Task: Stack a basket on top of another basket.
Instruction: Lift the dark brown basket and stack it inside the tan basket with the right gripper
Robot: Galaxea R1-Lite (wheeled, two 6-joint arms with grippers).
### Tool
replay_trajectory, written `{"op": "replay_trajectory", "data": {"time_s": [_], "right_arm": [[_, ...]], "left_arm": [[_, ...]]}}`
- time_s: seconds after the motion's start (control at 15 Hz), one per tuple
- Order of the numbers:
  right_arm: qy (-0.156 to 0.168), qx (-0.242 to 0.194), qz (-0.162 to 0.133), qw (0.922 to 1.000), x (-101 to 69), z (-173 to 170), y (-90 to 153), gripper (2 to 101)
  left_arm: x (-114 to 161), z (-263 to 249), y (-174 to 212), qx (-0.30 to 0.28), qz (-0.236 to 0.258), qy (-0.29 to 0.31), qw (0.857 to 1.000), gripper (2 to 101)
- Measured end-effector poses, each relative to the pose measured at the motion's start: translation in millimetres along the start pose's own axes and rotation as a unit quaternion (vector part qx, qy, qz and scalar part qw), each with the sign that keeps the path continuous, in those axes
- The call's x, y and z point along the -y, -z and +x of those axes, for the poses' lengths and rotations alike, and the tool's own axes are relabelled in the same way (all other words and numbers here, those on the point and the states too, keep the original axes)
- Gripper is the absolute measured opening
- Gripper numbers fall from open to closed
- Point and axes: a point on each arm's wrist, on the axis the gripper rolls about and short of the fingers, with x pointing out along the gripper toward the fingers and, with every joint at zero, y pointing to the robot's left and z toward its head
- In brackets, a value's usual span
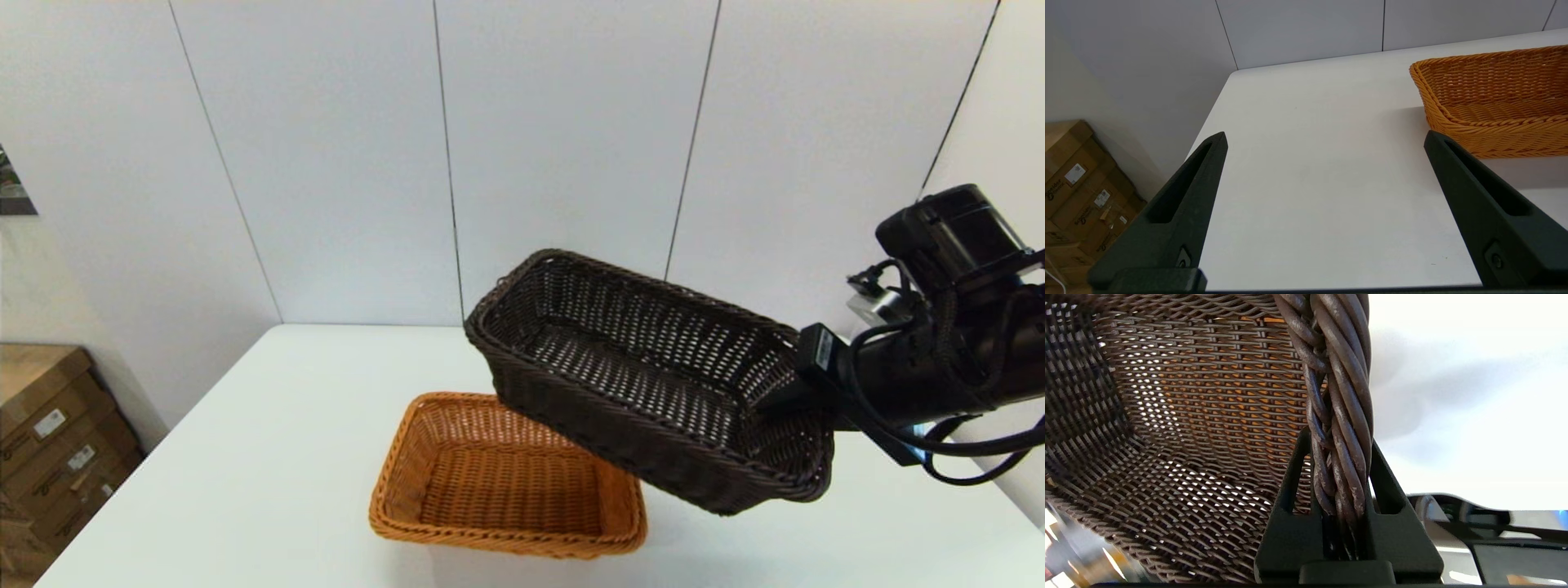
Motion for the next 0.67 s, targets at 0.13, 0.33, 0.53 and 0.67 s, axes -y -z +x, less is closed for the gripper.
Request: {"op": "replay_trajectory", "data": {"time_s": [0.13,0.33,0.53,0.67], "right_arm": [[-0.01,-0.02,-0.032,0.9993,-11.9,2.5,13.2,15.3],[-0.014,-0.047,-0.063,0.9968,-22.7,10.5,28.9,15.3],[-0.012,-0.07,-0.086,0.9938,-31.4,22.7,40.2,15.3],[-0.005,-0.083,-0.096,0.9919,-35.9,33.0,42.8,15.3]], "left_arm": [[0.0,0.0,0.0,0.0,0.0,0.0,1.0,97.8],[0.0,0.0,0.0,0.0,0.0,0.0,1.0,97.8],[0.0,0.0,0.0,0.0,0.0,0.0,1.0,97.8],[0.0,0.0,0.0,0.0,0.0,0.0,1.0,97.8]]}}
